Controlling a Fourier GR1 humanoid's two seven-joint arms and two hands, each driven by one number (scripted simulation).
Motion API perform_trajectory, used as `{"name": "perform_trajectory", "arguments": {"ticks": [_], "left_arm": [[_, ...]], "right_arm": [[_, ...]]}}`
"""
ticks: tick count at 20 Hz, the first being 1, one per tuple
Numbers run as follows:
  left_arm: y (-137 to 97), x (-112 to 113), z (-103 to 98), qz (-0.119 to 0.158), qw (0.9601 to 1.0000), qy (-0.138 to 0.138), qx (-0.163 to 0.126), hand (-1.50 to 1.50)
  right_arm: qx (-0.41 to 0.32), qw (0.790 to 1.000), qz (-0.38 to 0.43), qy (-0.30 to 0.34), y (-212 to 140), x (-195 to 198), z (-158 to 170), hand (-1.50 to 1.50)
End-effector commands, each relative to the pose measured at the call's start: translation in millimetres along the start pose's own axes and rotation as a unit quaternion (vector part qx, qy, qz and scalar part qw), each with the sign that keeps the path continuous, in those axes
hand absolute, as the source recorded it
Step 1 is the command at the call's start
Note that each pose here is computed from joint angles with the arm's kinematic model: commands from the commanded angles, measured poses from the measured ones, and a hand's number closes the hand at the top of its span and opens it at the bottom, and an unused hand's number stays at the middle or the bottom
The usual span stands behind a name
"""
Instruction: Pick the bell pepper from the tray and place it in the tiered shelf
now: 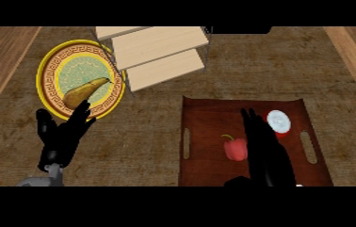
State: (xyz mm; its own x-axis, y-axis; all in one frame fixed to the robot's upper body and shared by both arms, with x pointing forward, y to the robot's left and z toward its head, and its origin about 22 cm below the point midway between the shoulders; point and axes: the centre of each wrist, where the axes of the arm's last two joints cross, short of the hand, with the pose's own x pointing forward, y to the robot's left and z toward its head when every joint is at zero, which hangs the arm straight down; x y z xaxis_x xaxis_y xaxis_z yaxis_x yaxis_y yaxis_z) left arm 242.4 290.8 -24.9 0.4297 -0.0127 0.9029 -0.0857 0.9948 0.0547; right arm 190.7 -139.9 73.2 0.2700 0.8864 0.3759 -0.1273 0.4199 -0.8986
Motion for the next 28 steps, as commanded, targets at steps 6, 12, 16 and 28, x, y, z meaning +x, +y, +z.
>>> {"name": "perform_trajectory", "arguments": {"ticks": [6,12,16,28], "left_arm": [[13,-2,-22,0.002,1.0,0.0,0.009,0.0],[-5,8,1,0.001,0.9999,0.012,-0.007,0.0],[-19,-12,2,-0.007,0.9999,0.008,-0.001,0.0],[11,-4,1,-0.002,1.0,0.008,-0.003,0.0]], "right_arm": [[-0.005,0.999,0.019,0.037,23,-3,-19,-1.5],[-0.024,0.997,0.042,0.054,36,-10,-43,-1.5],[-0.038,0.998,0.033,0.04,39,-19,-42,-1.5],[-0.017,1.0,0.021,-0.001,64,-20,-83,-1.5]]}}
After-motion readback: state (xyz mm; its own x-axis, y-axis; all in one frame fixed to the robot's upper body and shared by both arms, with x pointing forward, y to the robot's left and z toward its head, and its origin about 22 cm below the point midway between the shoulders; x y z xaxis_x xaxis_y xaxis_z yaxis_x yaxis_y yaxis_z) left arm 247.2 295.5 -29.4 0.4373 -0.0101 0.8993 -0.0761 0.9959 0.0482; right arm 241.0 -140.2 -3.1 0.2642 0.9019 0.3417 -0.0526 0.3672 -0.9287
